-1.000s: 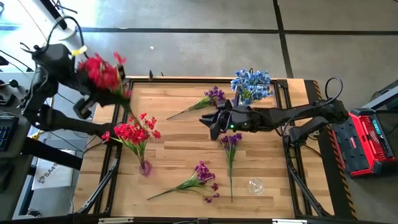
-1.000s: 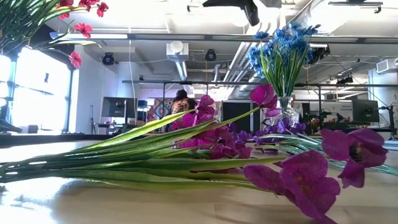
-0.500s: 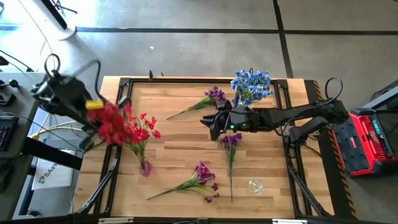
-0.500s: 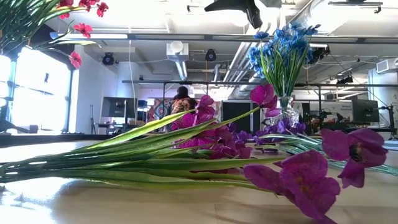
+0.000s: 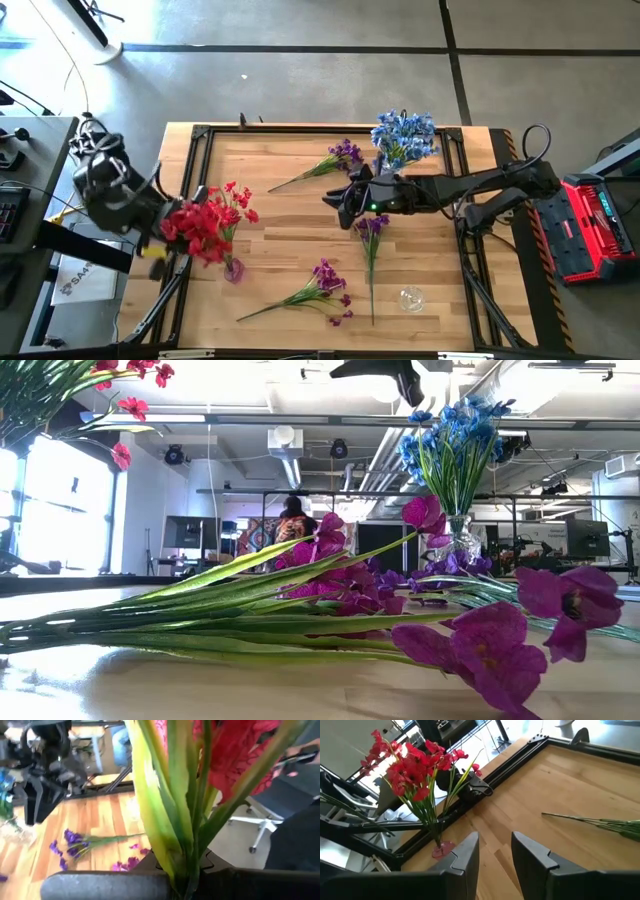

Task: Sort flowers into vase by color
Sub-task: Put the red flower into the pink flower vase

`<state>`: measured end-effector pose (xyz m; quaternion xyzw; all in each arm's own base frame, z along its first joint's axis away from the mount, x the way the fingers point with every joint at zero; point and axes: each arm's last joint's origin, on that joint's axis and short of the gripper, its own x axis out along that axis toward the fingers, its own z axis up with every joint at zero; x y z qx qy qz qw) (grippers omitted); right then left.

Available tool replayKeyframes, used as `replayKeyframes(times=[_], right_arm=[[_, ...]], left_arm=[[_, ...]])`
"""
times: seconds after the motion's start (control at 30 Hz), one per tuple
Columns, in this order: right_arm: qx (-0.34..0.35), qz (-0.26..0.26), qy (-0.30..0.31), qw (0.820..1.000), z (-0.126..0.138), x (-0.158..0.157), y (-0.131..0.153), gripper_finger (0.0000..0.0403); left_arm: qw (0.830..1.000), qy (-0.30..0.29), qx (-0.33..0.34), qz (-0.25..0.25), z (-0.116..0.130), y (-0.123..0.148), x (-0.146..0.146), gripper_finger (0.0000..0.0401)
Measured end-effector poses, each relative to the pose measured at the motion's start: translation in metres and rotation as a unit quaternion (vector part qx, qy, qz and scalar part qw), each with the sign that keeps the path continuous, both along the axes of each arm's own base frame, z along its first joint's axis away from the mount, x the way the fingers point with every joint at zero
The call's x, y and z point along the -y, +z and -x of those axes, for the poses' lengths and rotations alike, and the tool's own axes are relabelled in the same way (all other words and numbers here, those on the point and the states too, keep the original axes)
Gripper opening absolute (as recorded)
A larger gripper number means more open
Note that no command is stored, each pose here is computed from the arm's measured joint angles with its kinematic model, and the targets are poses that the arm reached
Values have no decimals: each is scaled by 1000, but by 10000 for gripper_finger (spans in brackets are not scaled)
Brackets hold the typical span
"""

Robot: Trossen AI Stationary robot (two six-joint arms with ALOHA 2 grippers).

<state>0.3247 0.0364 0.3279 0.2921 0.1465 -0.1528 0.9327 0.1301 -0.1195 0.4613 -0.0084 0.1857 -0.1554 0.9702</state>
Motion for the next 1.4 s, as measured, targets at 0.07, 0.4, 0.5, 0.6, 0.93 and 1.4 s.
replayKeyframes(times=[0.07,0.4,0.5,0.6,0.93,1.4], right_arm=[[-1,-2,5,1000,0,0,0,103],[-9,-9,29,1000,1,-6,-1,103],[-16,-9,34,999,2,-8,-3,103],[-24,-11,35,999,3,-10,-4,103],[-26,-16,44,999,4,-17,-5,103],[-33,-31,39,998,5,-20,-6,103]], left_arm=[[1000,16,-8,3,2,-7,7,0],[993,116,6,18,18,-38,31,0],[992,123,2,14,21,-50,37,0],[994,111,-5,5,24,-60,42,0],[993,115,0,-36,35,-97,54,0],[987,149,-1,-59,38,-136,55,0]])
